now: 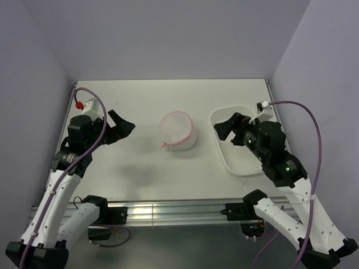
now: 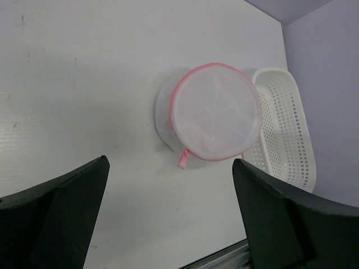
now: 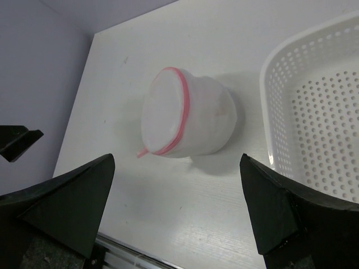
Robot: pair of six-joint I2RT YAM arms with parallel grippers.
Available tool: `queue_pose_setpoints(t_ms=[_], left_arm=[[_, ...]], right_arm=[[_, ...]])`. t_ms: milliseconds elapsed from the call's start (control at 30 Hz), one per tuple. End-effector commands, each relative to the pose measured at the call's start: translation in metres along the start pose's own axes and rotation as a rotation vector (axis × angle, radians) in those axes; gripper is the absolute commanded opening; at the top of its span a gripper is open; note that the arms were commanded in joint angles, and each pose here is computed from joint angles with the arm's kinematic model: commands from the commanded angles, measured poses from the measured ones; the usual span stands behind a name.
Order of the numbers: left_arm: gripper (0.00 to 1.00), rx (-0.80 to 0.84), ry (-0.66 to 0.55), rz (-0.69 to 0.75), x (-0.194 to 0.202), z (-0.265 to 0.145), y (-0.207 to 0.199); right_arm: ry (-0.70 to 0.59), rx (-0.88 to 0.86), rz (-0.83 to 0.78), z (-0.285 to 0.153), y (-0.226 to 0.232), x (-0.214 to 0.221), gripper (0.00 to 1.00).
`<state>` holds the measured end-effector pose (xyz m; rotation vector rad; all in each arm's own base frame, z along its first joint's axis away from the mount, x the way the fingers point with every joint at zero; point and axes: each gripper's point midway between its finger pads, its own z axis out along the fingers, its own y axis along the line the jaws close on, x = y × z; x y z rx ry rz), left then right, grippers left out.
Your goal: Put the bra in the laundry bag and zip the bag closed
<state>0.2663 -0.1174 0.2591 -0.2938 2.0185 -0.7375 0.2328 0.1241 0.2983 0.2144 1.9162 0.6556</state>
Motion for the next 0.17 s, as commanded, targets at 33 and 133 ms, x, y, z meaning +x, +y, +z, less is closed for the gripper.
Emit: queue_pose_setpoints(t_ms=[33,133], left_arm=[[0.99,0.056,-0.043,0.037,-0.0142,-0.0104,-0.0161],[0.99,0.056,-0.04,0.038,-0.0141,-0.0102,-0.0162]], right_arm=[[-0.074,-0.015,-0.003,-0.0001,0.003,-0.0132,1.0],[-0.079,-0.011,-0.005,-0.0006,0.0021,-0.0137,1.0]])
